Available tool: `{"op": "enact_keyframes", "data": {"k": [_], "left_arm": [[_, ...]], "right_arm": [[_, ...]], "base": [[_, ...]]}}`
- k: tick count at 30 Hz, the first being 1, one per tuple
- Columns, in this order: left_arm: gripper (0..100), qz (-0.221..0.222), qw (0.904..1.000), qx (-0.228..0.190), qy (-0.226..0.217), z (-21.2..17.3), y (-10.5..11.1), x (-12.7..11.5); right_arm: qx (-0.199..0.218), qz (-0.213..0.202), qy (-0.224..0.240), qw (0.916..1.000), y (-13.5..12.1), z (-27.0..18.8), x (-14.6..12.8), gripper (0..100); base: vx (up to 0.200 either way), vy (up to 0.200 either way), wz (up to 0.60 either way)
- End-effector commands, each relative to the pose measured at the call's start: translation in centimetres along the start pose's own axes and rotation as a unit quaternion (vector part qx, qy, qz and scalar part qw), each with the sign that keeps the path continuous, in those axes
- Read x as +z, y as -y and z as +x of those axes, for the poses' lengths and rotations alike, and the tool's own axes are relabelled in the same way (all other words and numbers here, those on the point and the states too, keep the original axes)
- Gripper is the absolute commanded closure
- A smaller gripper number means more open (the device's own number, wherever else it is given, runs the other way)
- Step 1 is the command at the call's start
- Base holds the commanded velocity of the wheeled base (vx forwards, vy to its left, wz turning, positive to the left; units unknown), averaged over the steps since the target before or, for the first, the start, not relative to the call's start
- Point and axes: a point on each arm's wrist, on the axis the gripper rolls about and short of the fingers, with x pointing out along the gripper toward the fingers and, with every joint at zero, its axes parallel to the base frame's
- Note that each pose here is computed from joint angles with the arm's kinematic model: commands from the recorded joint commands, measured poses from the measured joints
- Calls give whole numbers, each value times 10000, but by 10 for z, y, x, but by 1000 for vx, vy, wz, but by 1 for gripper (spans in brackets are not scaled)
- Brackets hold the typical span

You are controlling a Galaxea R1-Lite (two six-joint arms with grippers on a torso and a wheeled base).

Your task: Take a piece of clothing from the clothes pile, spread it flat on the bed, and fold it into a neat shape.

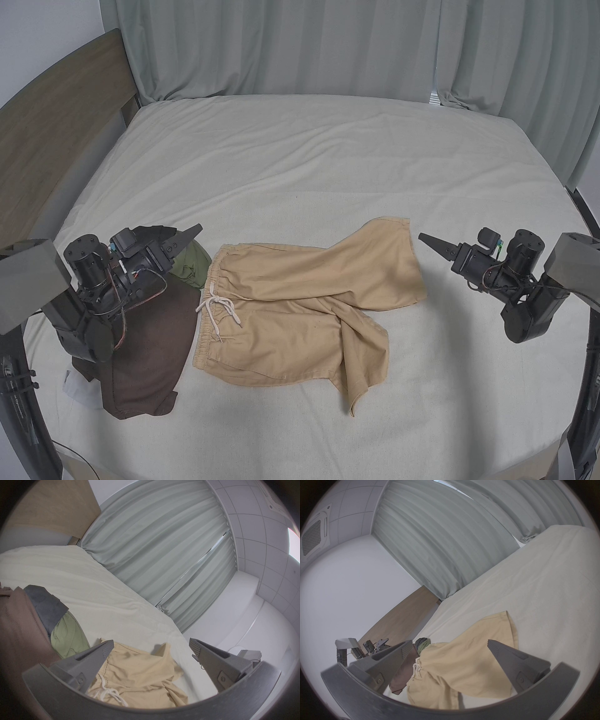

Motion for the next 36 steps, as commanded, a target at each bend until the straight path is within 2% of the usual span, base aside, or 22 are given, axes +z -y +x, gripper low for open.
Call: {"op": "enact_keyframes", "data": {"k": [1,9,11,14,19,24,32,36], "left_arm": [[0,226,9996,-162,33,-21,30,14],[0,388,9988,-287,26,-33,46,19],[0,407,9987,-289,-101,-41,50,15],[0,658,9969,-346,-259,-48,52,10],[0,1066,9928,-401,-379,-55,54,6],[0,1482,9875,-341,-408,-58,50,4],[0,1759,9817,-286,-668,-62,45,-11],[0,1721,9811,-295,-838,-64,42,-20]], "right_arm": [[238,-172,58,9996,-37,-17,4,0],[436,-170,-96,9989,-72,-30,2,0],[521,-103,-260,9983,-89,-39,-5,0],[590,13,-506,9970,-102,-45,-19,0],[587,-162,-664,9959,-103,-48,-28,0],[411,-25,-948,9946,-98,-58,-44,0],[324,-41,-1099,9934,-91,-57,-54,0],[266,43,-1213,9922,-86,-56,-61,0]], "base": [[0,0,0],[0,0,0],[0,0,0],[0,0,0],[0,0,0],[0,0,0],[0,0,0],[0,0,0]]}}
